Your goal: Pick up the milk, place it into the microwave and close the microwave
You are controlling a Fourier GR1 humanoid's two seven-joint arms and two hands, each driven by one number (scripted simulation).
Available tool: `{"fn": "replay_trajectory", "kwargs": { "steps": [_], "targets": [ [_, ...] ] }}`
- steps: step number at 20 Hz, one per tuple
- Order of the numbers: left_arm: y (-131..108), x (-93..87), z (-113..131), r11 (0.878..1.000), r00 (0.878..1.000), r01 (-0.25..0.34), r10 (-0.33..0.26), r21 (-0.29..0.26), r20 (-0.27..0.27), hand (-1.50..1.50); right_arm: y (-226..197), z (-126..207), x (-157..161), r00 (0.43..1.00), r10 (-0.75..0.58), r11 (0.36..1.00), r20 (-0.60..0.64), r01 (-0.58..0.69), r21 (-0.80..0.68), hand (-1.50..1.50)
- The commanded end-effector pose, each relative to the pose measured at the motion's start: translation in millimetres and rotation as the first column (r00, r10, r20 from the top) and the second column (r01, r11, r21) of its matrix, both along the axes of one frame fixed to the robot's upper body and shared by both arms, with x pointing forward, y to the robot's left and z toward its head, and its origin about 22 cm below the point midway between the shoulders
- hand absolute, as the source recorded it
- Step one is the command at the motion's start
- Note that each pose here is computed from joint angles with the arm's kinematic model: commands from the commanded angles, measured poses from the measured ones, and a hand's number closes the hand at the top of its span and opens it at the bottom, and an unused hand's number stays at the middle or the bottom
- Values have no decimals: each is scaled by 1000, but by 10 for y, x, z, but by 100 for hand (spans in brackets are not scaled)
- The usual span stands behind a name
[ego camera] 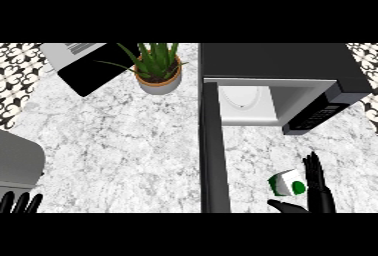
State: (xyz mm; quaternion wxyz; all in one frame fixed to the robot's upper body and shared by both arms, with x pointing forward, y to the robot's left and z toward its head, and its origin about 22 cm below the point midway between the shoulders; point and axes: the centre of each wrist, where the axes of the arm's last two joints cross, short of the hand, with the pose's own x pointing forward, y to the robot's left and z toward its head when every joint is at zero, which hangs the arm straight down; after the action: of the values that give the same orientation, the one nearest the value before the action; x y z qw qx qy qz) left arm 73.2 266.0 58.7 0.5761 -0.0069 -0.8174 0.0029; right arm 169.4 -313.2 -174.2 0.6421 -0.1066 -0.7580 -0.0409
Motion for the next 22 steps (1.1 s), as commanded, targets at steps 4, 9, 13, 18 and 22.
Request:
{"fn": "replay_trajectory", "kwargs": {
  "steps": [4, 9, 13, 18, 22],
  "targets": [
    [-61, 121, -28, 1000, 1000, -10, 10, -22, 3, -150, 53, 62, 254, 993, 61, 988, 104, -76, 138, 150],
    [-39, 37, -31, 1000, 1000, 11, -11, -10, 0, -150, 81, -4, 80, 985, 12, 982, 173, -45, 186, 150],
    [-37, 134, 42, 1000, 1000, -13, 13, -15, -5, -150, 178, 21, 63, 979, 92, 958, 181, -136, 252, 150],
    [93, -19, 180, 1000, 1000, -1, 1, -12, 7, -150, -47, 182, 406, 978, 119, 952, 170, -161, 259, 150],
    [33, 71, -138, 1000, 1000, -11, 11, -13, 8, -150, -85, 360, 565, 954, 231, 916, 190, -279, 289, 150]
  ]
}}
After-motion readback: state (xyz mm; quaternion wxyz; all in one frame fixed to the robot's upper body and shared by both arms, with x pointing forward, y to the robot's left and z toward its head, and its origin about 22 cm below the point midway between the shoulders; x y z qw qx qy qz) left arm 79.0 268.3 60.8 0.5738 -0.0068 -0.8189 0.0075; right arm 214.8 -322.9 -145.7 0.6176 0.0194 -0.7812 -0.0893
